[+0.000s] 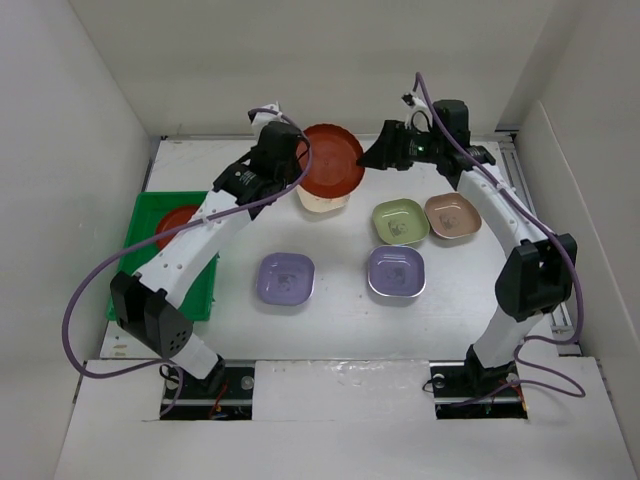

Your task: Place the plates into the plastic bin on the countertop

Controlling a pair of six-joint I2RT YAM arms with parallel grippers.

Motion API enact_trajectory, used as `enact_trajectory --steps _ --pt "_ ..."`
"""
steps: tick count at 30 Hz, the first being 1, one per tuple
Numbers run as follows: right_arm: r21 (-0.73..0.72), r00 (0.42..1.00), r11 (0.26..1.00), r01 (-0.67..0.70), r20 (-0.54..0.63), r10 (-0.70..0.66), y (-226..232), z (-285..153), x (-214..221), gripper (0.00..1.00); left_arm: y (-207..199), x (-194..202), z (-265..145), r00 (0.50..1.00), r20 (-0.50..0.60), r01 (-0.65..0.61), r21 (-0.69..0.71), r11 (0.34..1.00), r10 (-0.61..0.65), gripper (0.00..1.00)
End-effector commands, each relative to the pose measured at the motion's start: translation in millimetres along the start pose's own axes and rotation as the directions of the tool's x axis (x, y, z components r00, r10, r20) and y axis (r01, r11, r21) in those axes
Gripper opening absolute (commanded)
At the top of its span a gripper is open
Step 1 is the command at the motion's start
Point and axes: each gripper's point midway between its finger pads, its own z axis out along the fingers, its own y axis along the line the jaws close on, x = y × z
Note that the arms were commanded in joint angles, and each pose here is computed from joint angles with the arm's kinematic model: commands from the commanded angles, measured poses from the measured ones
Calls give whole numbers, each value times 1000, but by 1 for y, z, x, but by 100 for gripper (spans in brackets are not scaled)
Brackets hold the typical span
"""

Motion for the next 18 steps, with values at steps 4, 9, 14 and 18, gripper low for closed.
enact_trajectory --steps 4,9,14,18 --pt "84 998 996 32 47 -37 -12 2 -10 100 21 -37 -17 992 103 76 -88 993 -67 0" --pt "265 993 964 29 105 -59 -24 -24 -7 100 95 -40 4 981 89 193 -269 944 -175 0" --pt "252 993 966 58 84 -81 0 -29 27 100 213 -33 17 909 143 416 -384 824 -392 0" --pt "229 993 969 91 50 -105 18 -30 55 100 287 1 13 851 172 512 -474 716 -495 0"
